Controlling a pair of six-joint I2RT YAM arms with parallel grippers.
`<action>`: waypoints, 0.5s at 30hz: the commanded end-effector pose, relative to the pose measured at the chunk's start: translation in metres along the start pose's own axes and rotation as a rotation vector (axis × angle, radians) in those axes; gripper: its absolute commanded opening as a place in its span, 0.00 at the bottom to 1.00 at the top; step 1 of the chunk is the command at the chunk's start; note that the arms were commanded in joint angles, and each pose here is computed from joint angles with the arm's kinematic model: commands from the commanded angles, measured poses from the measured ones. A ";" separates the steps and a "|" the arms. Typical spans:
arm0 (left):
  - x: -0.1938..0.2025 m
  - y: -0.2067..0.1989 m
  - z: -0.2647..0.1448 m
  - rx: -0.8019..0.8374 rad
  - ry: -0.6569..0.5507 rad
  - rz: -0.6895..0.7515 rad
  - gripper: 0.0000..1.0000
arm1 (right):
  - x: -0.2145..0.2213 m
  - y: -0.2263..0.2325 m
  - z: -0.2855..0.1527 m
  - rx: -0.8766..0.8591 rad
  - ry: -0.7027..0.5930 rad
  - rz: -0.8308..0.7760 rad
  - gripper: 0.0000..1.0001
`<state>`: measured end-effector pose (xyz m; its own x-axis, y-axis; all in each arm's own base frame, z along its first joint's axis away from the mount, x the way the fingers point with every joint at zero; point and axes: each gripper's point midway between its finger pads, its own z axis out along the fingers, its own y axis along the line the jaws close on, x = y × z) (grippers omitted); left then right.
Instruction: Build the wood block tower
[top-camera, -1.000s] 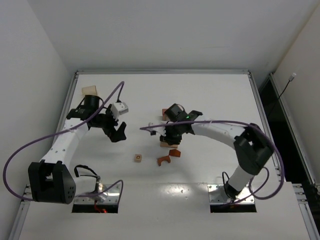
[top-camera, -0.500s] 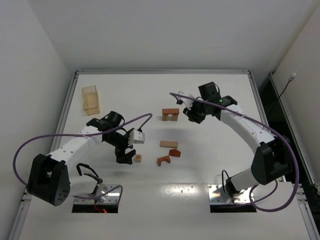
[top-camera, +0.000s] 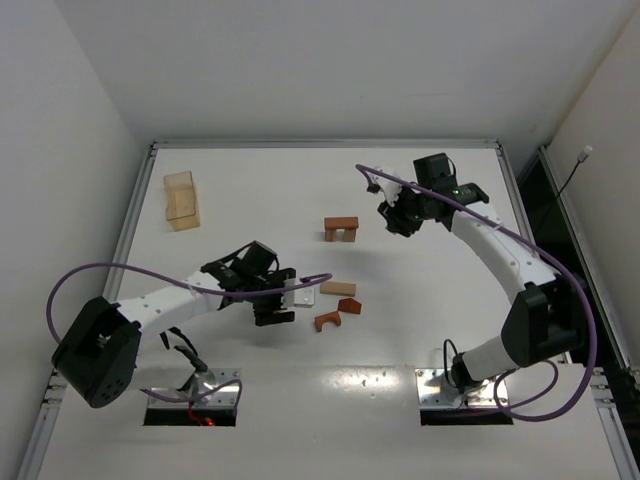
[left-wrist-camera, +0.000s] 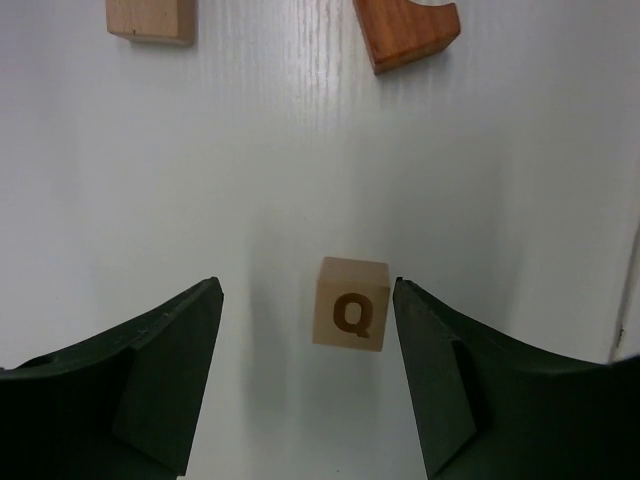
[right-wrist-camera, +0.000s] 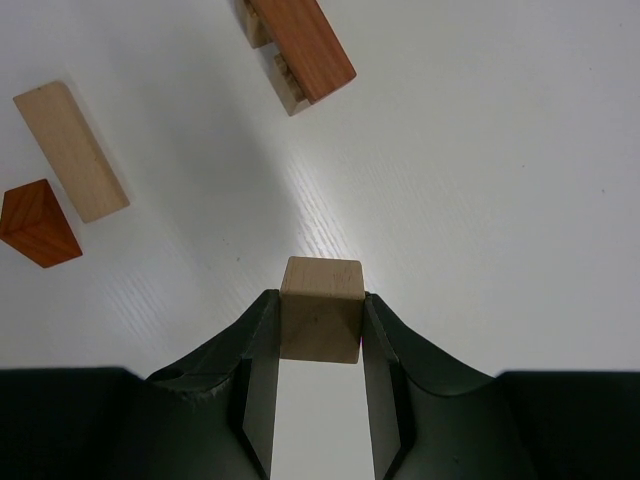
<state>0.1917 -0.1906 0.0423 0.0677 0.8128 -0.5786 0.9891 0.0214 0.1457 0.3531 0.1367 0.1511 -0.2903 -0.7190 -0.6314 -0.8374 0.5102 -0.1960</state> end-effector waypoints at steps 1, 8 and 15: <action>-0.004 0.012 0.009 -0.038 -0.009 0.029 0.65 | -0.013 -0.008 -0.002 0.002 -0.036 0.012 0.00; 0.007 -0.003 0.013 0.058 0.019 0.060 0.65 | -0.009 -0.009 0.001 -0.010 -0.027 0.025 0.00; 0.013 -0.017 0.013 0.109 0.030 0.051 0.62 | -0.011 -0.009 0.003 -0.018 -0.033 0.025 0.00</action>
<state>0.1856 -0.1848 0.0222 0.0896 0.8428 -0.5307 0.9938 -0.0406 0.1034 0.3527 0.1349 0.1349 -0.3317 -0.7177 -0.6123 -0.8452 0.5144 -0.1451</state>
